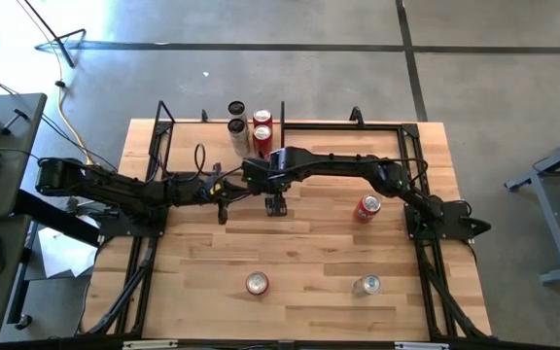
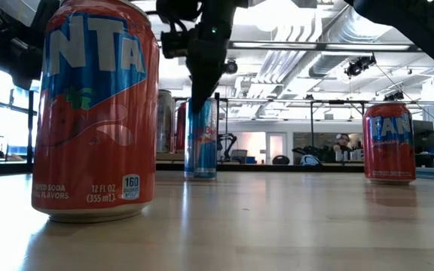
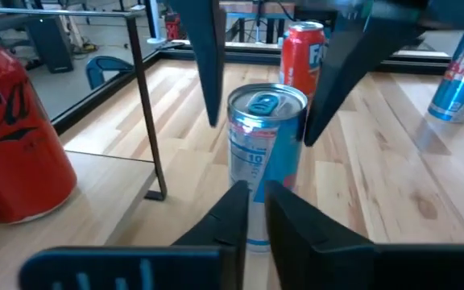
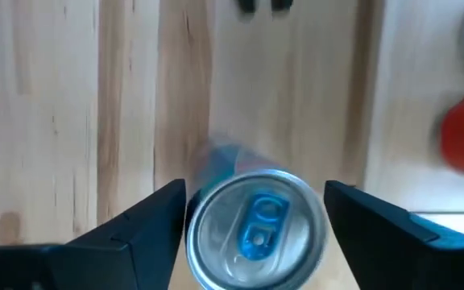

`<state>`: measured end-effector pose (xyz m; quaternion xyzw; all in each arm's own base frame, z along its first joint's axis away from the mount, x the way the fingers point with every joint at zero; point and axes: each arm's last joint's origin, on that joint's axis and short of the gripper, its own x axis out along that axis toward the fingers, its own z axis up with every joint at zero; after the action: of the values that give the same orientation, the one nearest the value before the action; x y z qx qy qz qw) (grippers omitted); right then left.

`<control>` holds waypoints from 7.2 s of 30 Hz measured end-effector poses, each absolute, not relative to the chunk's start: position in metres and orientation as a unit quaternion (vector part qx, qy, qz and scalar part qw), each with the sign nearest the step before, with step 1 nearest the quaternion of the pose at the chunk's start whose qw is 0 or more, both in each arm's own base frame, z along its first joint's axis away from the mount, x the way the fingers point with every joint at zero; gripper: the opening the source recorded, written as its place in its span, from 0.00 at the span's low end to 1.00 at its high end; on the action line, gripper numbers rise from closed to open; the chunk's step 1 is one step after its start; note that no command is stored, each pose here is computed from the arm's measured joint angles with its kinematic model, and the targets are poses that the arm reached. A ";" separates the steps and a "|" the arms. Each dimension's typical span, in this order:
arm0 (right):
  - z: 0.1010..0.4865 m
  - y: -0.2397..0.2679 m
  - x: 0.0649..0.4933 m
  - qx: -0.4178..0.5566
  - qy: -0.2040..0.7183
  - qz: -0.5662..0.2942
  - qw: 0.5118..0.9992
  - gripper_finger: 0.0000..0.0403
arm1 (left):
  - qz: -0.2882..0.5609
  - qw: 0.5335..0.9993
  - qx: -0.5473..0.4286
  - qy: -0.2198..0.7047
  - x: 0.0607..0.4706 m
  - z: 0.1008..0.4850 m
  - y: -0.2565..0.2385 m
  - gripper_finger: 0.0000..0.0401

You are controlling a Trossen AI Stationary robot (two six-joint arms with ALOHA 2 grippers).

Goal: Place canned beverage on shelf
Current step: Put the top blue soda can on the shelf

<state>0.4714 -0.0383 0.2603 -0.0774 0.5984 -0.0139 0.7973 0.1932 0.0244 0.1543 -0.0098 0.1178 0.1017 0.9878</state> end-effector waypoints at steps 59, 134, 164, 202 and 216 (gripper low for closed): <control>0.185 -0.015 0.356 -0.016 0.295 -0.109 0.949 0.00 | 0.127 0.983 0.012 0.133 0.242 0.152 0.022 0.73; 0.185 -0.018 0.356 -0.033 0.299 -0.072 0.951 0.00 | 0.195 0.960 0.074 0.189 0.115 0.232 0.143 0.56; 0.185 -0.017 0.357 -0.006 0.293 -0.079 0.953 0.00 | 0.252 0.948 0.076 0.177 0.116 0.210 0.193 0.71; 0.185 -0.017 0.357 -0.012 0.294 -0.078 0.953 0.00 | 0.315 0.941 -0.003 0.121 0.127 0.240 0.125 0.15; 0.185 -0.017 0.357 -0.016 0.296 -0.076 0.952 0.00 | 0.550 0.821 -0.108 0.113 0.112 0.182 0.119 0.01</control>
<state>0.3567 -0.0174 0.1849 -0.0163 0.2964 -0.0764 0.9519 0.1116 0.1188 0.1815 -0.1083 0.1130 0.5498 0.8205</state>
